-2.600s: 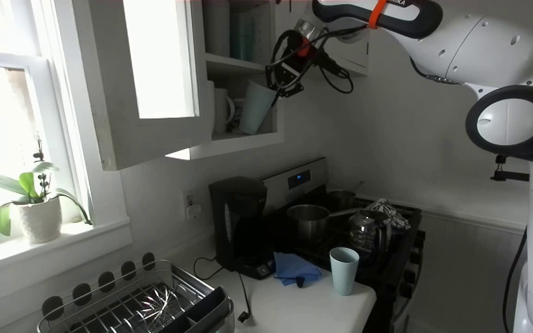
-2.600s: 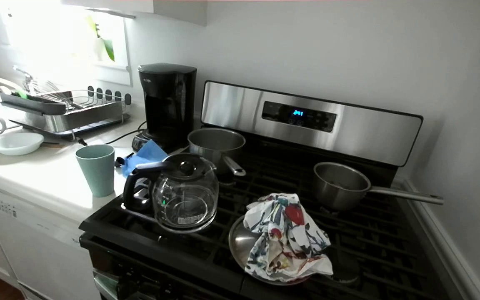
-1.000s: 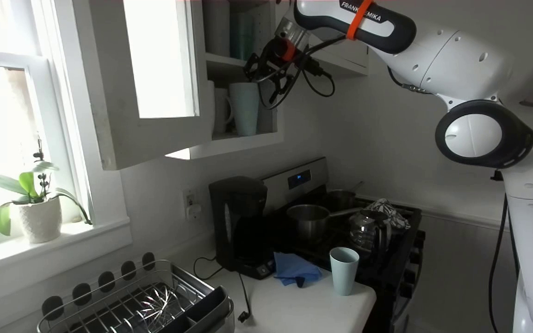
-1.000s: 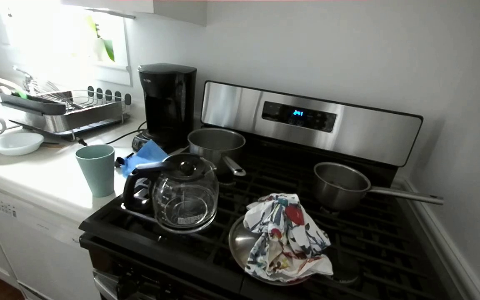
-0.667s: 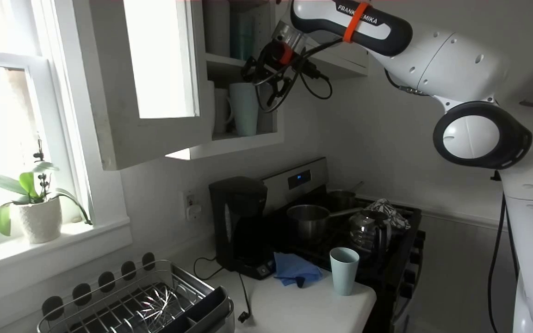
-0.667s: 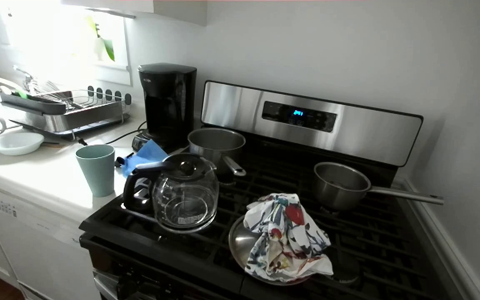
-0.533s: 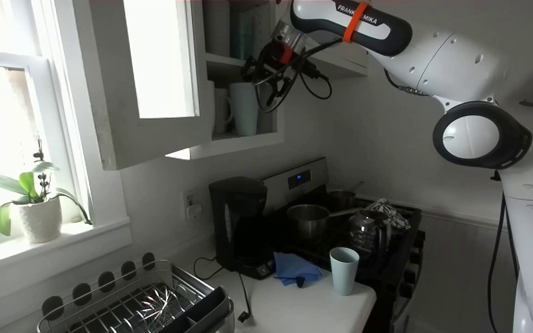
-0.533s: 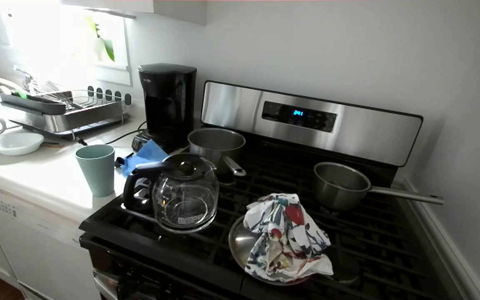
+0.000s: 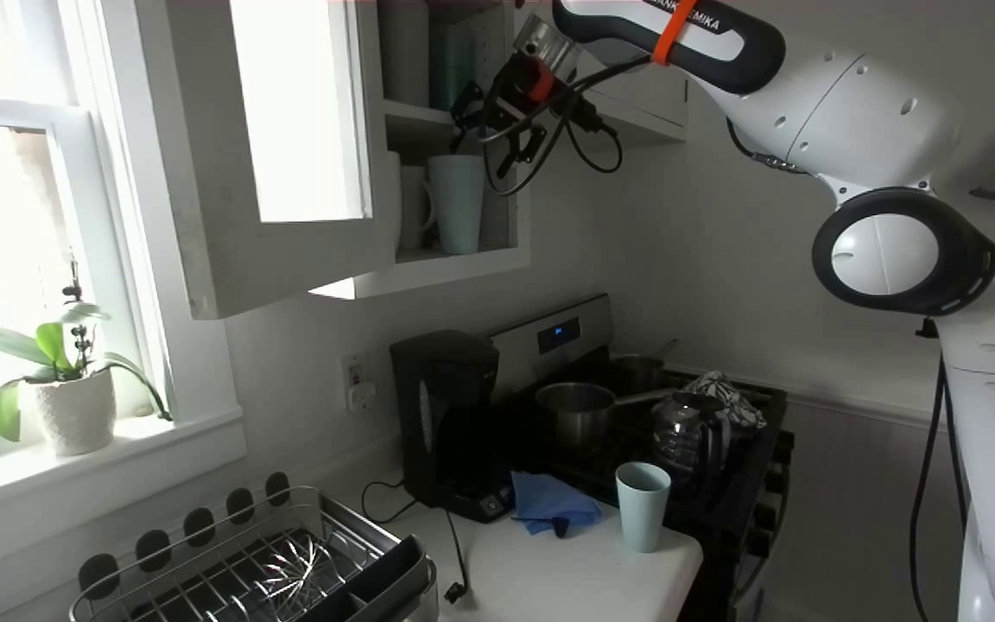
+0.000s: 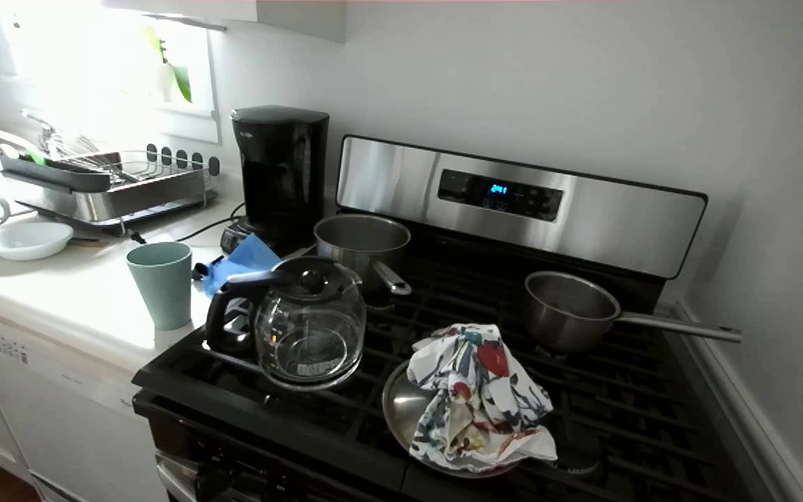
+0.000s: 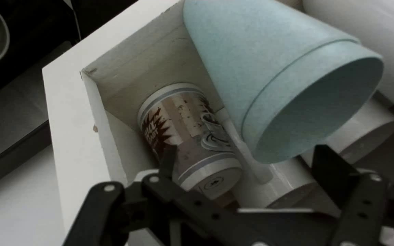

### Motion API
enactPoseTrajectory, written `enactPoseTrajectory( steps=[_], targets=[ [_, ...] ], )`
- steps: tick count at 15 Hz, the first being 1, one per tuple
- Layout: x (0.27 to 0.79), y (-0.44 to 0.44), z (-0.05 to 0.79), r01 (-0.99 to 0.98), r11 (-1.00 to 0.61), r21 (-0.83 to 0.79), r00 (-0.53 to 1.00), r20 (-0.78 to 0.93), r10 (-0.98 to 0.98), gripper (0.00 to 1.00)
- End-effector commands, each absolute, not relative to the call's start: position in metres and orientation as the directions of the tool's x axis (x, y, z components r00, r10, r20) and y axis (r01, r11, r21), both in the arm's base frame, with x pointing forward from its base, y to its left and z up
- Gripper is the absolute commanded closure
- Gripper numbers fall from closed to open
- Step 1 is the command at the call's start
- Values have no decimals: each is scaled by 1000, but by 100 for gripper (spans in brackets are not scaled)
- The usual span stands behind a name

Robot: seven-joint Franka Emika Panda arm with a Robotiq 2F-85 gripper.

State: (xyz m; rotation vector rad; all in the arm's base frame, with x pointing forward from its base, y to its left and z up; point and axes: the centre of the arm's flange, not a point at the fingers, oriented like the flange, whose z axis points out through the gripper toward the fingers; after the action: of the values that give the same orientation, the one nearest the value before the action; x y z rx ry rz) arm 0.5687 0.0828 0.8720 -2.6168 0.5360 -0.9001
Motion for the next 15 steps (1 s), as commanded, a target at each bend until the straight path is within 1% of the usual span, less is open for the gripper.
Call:
enactPoseTrajectory(
  steps=[1, 9, 15],
  targets=[
    [559, 83, 884, -190, -891, -412, 730, 548, -409, 0],
    [521, 81, 898, -33, -939, -344, 736, 627, -255, 0],
    [488, 72, 897, 90, -933, -349, 759, 631, -162, 0]
  ],
)
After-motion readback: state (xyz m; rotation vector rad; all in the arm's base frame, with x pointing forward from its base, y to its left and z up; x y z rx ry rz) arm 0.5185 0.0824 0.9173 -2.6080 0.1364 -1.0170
